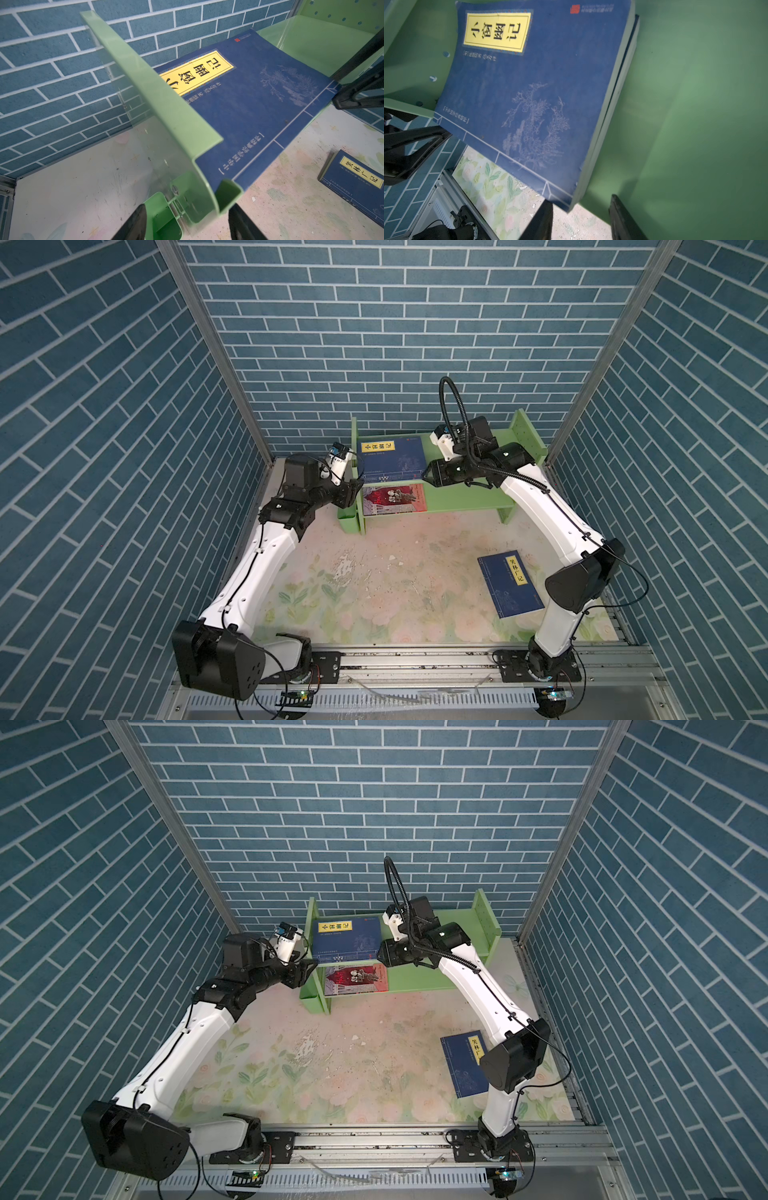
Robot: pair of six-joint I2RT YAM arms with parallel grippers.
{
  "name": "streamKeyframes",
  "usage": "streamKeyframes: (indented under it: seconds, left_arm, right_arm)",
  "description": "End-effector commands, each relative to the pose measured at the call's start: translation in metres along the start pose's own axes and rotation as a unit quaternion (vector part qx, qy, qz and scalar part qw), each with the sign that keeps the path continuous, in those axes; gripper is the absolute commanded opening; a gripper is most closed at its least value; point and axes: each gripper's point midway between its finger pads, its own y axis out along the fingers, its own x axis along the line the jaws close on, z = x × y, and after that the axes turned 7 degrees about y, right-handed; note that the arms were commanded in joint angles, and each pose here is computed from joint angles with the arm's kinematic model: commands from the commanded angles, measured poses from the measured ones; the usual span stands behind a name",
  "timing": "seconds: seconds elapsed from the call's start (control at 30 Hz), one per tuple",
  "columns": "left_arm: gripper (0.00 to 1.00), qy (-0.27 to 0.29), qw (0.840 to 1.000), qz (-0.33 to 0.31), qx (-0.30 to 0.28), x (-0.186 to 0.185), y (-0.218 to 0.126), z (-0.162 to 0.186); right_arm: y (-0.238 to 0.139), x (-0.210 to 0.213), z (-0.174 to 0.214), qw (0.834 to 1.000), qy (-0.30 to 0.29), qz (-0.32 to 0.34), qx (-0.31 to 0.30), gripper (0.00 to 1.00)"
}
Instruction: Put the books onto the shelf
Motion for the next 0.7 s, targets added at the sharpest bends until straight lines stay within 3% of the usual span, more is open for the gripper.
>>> streamKeyframes:
  seconds: [0.0,0.3,0.47,0.67]
  left_arm:
    - [0.64,0.002,1.0,0.001,-0.015,-0.002,-0.007,-0.013]
    - [0.64,0.0,1.0,0.0,-0.007,-0.002,-0.008,-0.01]
    - [0.65,-0.005,1.0,0.017,0.025,-0.014,-0.023,0.006]
    - [0.68,-0.038,0.991,0.116,0.049,-0.061,-0.06,0.019]
  right_arm:
    - [0.002,-0.003,0.0,1.0,-0.024,0.015,0.006,0.46]
    - [-0.002,0.001,0.001,1.0,-0.025,0.011,0.007,0.46]
    - [-0.028,0.007,0.009,0.999,-0.03,0.012,-0.011,0.49]
    - [-0.067,-0.014,0.058,0.998,0.003,0.045,-0.039,0.54]
